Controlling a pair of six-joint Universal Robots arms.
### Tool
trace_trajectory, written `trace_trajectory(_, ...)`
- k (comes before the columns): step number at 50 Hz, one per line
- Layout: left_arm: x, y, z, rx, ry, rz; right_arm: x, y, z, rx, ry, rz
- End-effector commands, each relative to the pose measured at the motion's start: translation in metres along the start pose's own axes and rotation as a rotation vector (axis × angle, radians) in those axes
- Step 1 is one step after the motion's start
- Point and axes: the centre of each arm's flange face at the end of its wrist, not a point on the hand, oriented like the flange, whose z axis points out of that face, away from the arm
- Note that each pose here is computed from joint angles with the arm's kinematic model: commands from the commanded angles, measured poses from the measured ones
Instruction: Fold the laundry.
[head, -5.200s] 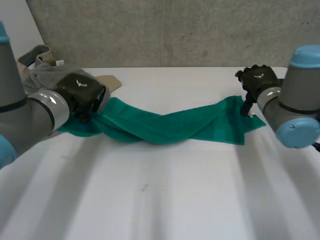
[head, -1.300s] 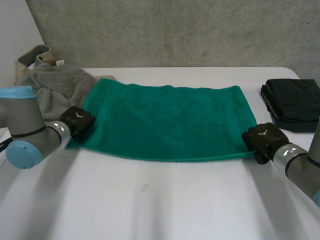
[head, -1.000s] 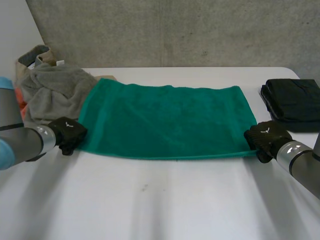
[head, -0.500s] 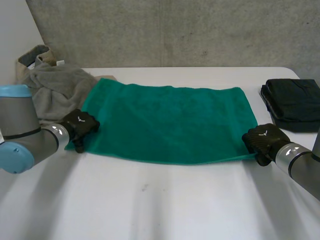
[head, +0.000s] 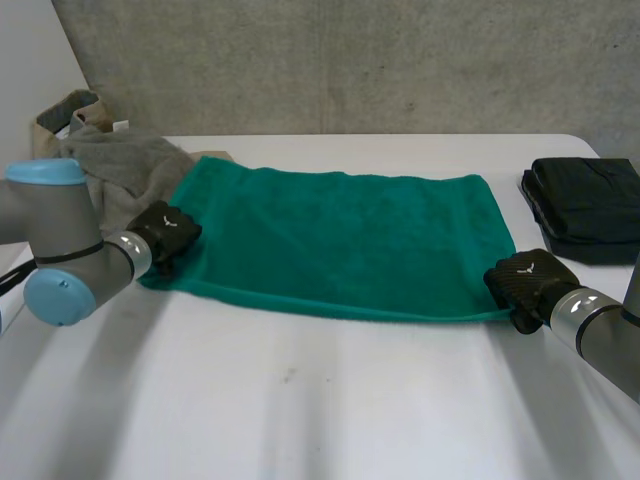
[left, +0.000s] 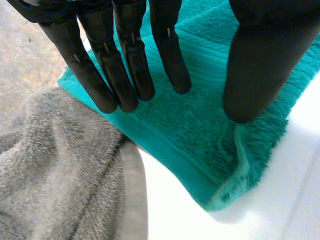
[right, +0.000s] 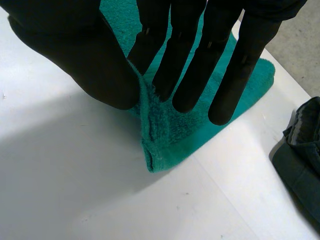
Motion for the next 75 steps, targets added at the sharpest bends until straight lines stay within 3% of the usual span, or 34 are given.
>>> trace_trajectory(1, -0.003, -0.007, 0.001, 0.019, -0.005, -0.023, 0.0, -0.001, 0.0, 0.001, 0.001, -0.001)
trace_trajectory(20, 0.0, 0.003, -0.053, -0.069, 0.121, -0.127, 0.003, -0.004, 0.0, 0.009, 0.01, -0.005)
trace_trajectory(43, 0.011, 0.011, -0.012, -0.064, 0.06, -0.013, 0.01, -0.001, 0.005, -0.017, 0.049, 0.016)
trace_trajectory(63, 0.006, -0.008, 0.013, -0.014, -0.017, -0.015, 0.009, 0.0, 0.005, -0.019, 0.047, 0.012)
trace_trajectory(67, 0.0, -0.012, 0.008, -0.02, -0.027, -0.034, 0.01, -0.001, 0.004, -0.018, 0.05, 0.012)
trace_trajectory(75, -0.009, -0.007, -0.055, -0.138, 0.03, -0.088, 0.014, -0.011, -0.019, -0.059, 0.009, -0.03)
